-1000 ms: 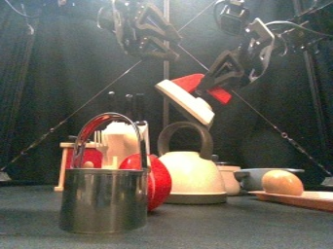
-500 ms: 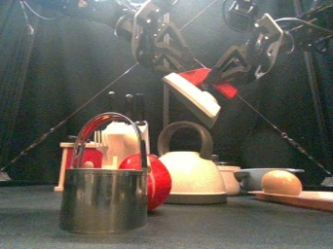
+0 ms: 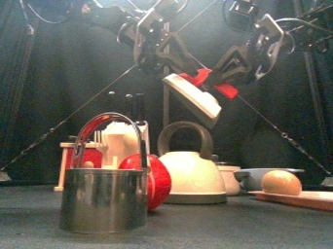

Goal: Place iron left of carrot

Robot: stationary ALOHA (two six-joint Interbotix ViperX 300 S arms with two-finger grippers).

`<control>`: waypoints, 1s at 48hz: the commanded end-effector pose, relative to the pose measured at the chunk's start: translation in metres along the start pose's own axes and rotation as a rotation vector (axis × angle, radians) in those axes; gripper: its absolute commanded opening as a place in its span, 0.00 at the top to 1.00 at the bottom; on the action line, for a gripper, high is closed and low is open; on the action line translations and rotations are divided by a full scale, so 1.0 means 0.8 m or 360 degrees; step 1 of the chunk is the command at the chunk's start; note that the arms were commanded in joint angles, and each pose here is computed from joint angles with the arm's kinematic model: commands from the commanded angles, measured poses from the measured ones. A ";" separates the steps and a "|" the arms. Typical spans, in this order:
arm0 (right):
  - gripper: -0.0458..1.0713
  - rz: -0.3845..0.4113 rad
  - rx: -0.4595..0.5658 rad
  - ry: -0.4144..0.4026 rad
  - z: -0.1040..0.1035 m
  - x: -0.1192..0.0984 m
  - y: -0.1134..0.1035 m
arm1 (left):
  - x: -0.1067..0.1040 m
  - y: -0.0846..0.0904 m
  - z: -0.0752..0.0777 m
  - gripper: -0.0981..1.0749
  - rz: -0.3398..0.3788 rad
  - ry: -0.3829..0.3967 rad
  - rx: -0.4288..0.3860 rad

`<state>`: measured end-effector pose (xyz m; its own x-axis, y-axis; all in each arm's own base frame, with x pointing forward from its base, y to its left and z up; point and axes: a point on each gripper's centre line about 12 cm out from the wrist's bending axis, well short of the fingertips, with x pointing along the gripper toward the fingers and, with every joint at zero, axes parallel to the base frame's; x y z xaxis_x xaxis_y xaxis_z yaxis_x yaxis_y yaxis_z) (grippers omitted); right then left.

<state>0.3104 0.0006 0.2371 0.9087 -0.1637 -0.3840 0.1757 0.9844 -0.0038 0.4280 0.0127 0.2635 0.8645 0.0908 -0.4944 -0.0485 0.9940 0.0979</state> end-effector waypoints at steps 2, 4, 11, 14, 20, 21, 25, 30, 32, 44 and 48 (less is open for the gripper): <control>0.56 -0.0002 0.0005 -0.0064 0.014 -0.007 -0.001 | -0.001 0.000 0.010 0.18 -0.0003 -0.0034 0.0001; 0.55 -0.0002 0.0005 -0.0064 0.014 -0.007 -0.001 | 0.002 -0.001 0.007 0.20 -0.0004 -0.0024 0.0002; 0.54 -0.0004 0.0009 -0.0065 0.014 -0.007 -0.001 | 0.003 -0.001 0.008 0.30 -0.0004 -0.0024 -0.0003; 0.54 -0.0005 0.0011 -0.0062 0.014 -0.007 -0.001 | 0.004 -0.002 0.007 0.36 -0.0008 -0.0024 -0.0001; 0.53 -0.0008 0.0009 -0.0056 0.011 -0.007 -0.001 | 0.003 -0.003 0.008 0.48 -0.0009 -0.0027 0.0000; 0.52 -0.0008 0.0009 -0.0056 0.011 -0.007 -0.001 | 0.003 -0.003 0.009 0.49 -0.0008 -0.0027 -0.0001; 0.48 -0.0010 0.0009 -0.0058 0.012 -0.007 -0.001 | 0.003 -0.003 0.008 0.54 -0.0009 -0.0027 0.0000; 0.39 -0.0012 0.0013 -0.0059 0.011 -0.007 -0.002 | 0.003 -0.003 0.009 0.55 -0.0010 -0.0029 -0.0003; 0.35 -0.0015 0.0012 -0.0055 0.010 -0.007 -0.002 | 0.003 -0.003 0.009 0.55 -0.0010 -0.0029 -0.0003; 0.19 -0.0065 0.0061 -0.0060 0.008 -0.010 -0.008 | 0.002 -0.003 0.009 0.55 -0.0009 -0.0029 -0.0001; 0.19 -0.0089 0.0074 -0.0066 0.007 -0.012 -0.011 | 0.002 -0.003 0.009 0.55 -0.0011 -0.0029 0.0001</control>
<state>0.3045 -0.0044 0.2352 0.9018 -0.2070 -0.3793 0.2280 0.9736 0.0109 0.4309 0.0094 0.2542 0.8542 0.0837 -0.5131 -0.0399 0.9946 0.0960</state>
